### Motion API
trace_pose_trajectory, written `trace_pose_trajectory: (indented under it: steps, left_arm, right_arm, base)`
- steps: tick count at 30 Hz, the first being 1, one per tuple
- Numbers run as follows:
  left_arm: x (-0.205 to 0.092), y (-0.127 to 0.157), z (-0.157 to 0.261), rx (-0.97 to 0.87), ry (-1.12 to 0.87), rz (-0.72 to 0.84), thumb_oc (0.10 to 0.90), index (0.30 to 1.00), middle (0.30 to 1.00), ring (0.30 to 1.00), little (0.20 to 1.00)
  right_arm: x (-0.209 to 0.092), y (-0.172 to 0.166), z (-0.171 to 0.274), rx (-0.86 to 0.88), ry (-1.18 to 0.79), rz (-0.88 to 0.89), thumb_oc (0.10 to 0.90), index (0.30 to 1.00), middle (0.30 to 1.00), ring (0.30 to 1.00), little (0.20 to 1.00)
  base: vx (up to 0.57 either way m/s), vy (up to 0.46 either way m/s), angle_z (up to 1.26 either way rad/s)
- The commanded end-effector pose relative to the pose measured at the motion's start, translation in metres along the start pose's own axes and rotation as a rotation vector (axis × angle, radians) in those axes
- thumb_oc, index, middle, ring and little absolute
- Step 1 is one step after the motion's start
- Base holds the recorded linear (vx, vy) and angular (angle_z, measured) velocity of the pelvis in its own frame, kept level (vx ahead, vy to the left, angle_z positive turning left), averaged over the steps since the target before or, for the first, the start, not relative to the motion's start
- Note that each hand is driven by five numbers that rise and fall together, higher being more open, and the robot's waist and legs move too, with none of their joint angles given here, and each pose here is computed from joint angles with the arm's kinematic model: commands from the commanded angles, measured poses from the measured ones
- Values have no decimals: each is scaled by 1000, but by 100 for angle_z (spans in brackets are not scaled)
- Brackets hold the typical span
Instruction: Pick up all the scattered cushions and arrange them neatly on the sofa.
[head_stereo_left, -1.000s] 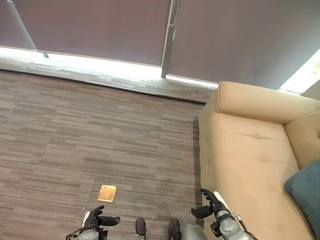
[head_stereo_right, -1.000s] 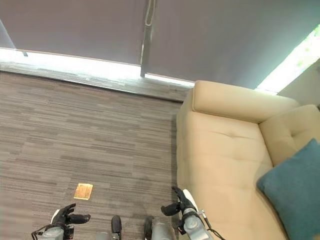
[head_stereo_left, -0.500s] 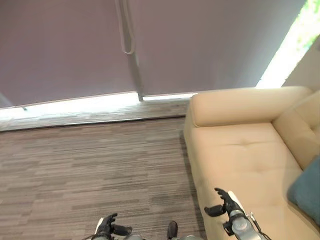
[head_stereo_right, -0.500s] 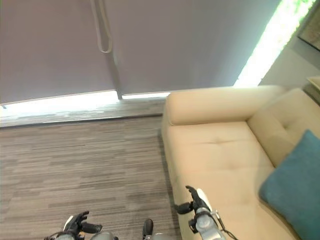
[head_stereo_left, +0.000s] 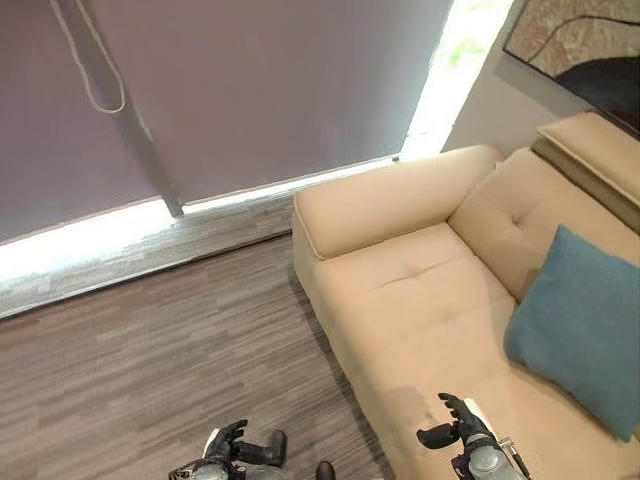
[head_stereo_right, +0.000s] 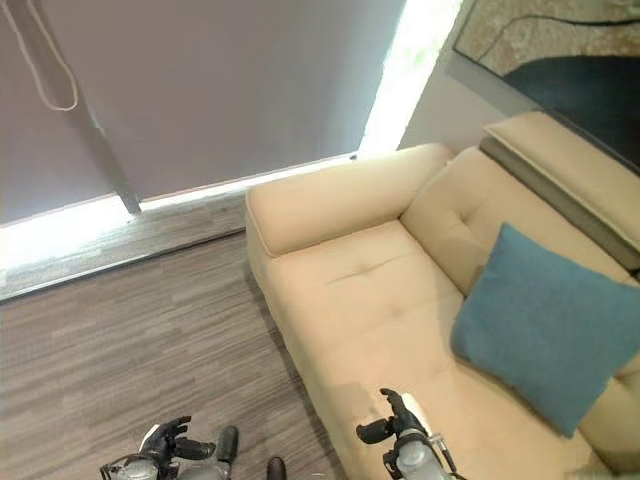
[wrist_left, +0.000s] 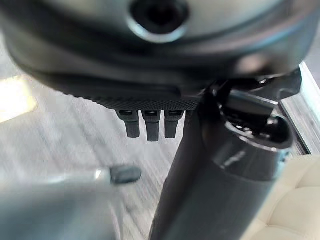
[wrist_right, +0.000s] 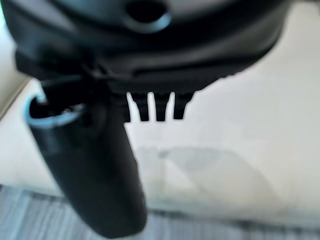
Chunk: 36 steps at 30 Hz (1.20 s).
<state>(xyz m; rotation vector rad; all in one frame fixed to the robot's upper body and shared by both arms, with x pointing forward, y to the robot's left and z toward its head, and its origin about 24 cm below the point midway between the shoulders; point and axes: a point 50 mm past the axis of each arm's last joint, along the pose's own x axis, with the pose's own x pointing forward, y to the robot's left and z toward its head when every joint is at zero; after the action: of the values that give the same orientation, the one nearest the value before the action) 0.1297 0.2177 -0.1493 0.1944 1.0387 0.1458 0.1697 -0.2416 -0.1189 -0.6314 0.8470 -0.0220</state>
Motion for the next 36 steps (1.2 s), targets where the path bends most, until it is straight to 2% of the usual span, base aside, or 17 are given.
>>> trace_pose_trajectory:
  steps: [1, 10, 22, 33, 36]
  left_arm:
    - [0, 21, 8, 40, -64, 65, 800, 900, 900, 900, 900]
    - [-1, 29, 1, -28, -37, 104, 800, 900, 900, 900, 900]
    - [0, -2, 18, 46, -96, 2, 800, 900, 900, 900, 900]
    - [1, -9, 26, 42, -127, -17, 800, 900, 900, 900, 900]
    - [0, -9, 16, 46, -91, -17, 800, 900, 900, 900, 900]
  right_arm:
    - [5, -18, 39, -7, -164, -68, 800, 900, 900, 900, 900]
    - [6, -26, 72, -32, -287, -99, 800, 900, 900, 900, 900]
    - [1, -45, 57, -6, -270, -162, 800, 900, 900, 900, 900]
    - [3, -40, 44, 0, -208, -163, 800, 900, 900, 900, 900]
    - [3, -36, 38, -14, -186, -151, 800, 900, 900, 900, 900]
  base:
    - [-4, 127, -81]
    - [78, -12, -90]
    - [93, -142, -29]
    - [175, 33, -39]
    - [203, 167, -92]
